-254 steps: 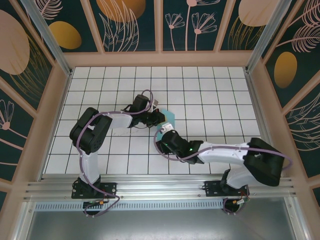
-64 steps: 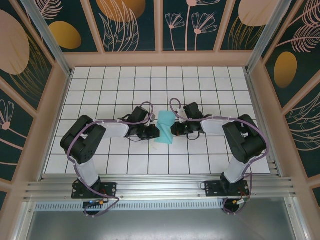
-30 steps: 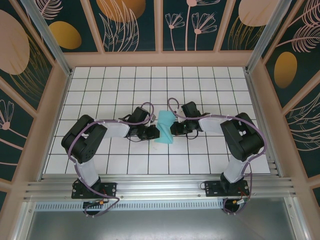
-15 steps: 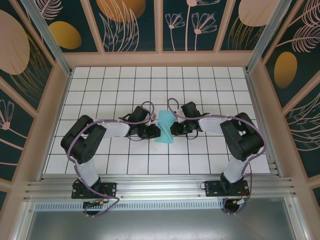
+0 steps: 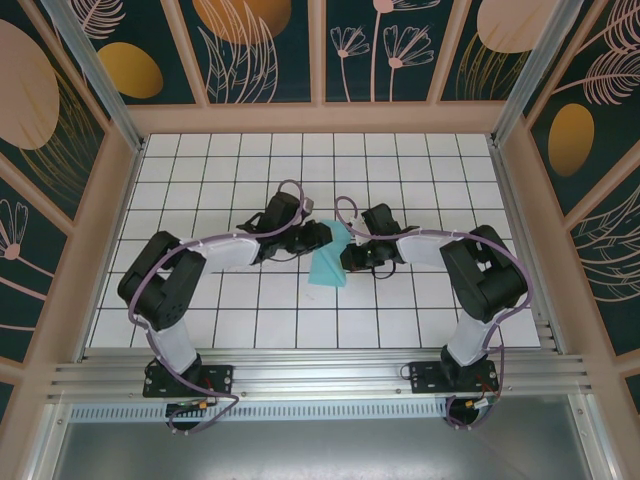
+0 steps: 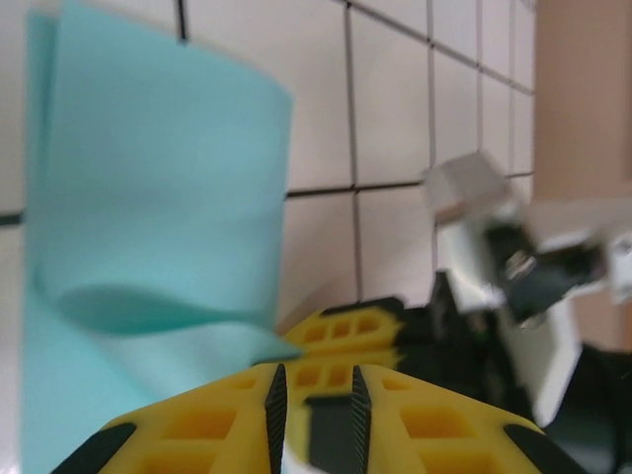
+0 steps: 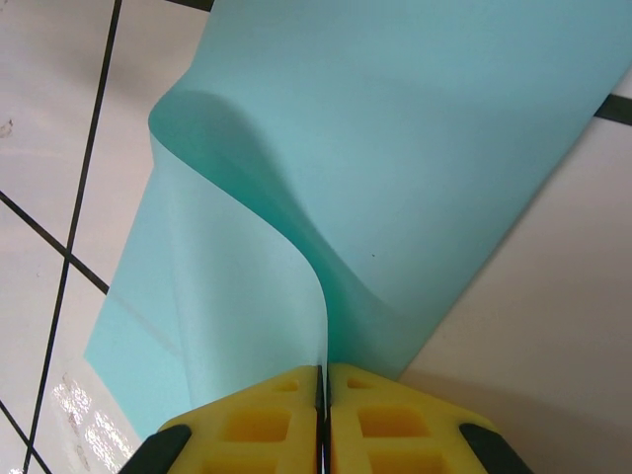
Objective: Fold a paper plane with a square sheet of paper (pick it up from the middle)
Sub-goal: Fold the triangle a second time at the center of the table.
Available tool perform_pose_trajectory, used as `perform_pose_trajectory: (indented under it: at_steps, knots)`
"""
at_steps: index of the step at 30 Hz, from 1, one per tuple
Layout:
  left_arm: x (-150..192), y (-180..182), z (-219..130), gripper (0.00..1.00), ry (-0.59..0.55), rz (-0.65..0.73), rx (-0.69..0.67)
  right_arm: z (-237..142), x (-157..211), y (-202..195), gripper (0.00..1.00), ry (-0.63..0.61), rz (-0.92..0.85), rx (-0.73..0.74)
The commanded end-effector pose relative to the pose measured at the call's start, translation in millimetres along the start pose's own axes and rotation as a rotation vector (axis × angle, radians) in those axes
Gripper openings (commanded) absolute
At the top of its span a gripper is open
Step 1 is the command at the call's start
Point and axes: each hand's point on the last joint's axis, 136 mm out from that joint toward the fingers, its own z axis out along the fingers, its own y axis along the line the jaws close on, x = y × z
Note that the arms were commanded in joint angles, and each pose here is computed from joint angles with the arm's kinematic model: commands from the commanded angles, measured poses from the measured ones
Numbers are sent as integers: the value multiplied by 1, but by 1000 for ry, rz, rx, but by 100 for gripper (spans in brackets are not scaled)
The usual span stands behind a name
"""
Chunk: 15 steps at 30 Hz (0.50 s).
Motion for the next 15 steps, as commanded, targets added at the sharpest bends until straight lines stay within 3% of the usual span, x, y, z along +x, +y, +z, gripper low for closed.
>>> perform_pose_trajectory:
  at_steps: [1,15]
  knots:
    - [-10,-18,12,28,-6,-63,85,11,16,-11,12,42,17,36]
    - [4,6,37,26,62,-132,73,12,18,-12,12,42,18,37]
